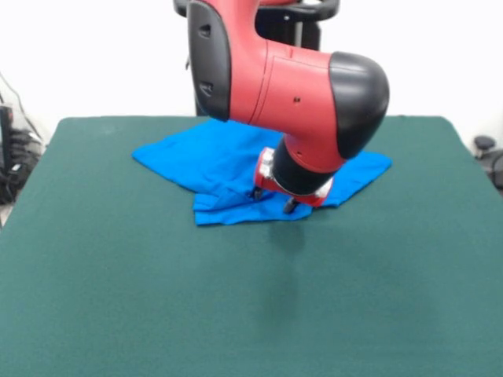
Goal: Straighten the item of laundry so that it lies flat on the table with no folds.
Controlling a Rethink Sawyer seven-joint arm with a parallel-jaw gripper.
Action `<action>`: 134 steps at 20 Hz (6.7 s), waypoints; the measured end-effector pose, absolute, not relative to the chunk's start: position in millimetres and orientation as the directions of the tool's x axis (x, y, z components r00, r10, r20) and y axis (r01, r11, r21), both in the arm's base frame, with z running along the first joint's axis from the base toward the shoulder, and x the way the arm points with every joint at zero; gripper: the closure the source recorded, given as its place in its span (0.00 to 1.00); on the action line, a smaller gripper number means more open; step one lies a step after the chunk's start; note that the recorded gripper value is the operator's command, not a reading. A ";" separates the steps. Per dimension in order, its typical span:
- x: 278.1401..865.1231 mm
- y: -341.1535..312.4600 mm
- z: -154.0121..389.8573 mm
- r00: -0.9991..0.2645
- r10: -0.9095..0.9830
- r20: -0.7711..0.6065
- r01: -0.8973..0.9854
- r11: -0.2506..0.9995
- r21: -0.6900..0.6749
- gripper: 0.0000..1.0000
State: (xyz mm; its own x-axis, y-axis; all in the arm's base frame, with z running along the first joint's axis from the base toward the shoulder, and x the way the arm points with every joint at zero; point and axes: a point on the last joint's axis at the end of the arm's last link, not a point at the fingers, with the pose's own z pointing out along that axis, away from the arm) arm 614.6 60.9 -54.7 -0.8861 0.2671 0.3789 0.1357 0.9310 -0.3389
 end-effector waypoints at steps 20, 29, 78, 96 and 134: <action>631.2 64.3 -33.2 -0.871 0.280 0.403 0.139 0.928 -0.345 0.00; 646.2 65.4 -7.5 -0.888 0.279 0.366 0.153 0.929 -0.337 0.00; 602.4 16.1 -21.5 -0.886 0.260 0.383 0.108 0.920 -0.376 0.00; 606.2 24.3 -25.8 -0.907 0.235 0.350 0.097 0.925 -0.368 0.00; 594.8 51.6 -40.1 -0.957 0.140 0.253 0.037 0.928 -0.372 0.00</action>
